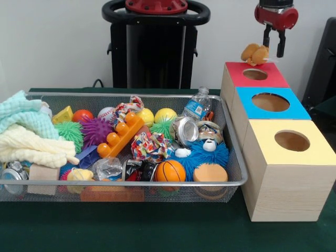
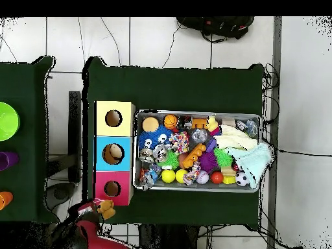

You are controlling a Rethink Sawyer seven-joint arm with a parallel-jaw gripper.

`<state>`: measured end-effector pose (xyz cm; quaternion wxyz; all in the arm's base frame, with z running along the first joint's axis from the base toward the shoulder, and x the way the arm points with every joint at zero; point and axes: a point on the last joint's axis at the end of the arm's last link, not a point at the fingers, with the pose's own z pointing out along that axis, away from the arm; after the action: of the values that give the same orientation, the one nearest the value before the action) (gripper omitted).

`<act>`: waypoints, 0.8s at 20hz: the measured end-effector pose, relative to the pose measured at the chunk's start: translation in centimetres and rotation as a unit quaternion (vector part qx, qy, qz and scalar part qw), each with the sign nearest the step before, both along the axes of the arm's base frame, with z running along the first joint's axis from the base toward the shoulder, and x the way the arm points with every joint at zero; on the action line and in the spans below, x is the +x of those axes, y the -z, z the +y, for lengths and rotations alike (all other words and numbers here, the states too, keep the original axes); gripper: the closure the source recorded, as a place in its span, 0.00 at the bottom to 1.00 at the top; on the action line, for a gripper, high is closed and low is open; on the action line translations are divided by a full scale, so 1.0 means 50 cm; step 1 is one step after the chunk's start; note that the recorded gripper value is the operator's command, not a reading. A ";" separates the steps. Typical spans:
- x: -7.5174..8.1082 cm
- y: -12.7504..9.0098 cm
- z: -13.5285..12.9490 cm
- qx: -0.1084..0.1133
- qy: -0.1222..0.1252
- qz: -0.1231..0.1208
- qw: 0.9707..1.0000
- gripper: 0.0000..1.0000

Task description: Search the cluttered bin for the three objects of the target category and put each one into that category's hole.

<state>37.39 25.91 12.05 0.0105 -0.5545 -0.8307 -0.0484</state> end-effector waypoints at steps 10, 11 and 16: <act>0.014 0.001 -0.020 0.000 0.014 0.001 1.000 0.00; 0.018 0.001 -0.027 0.000 0.018 0.001 1.000 0.00; 0.026 0.001 -0.041 0.000 0.027 0.001 1.000 0.00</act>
<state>38.70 23.87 12.00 0.0098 -0.5766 -0.8156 -0.0483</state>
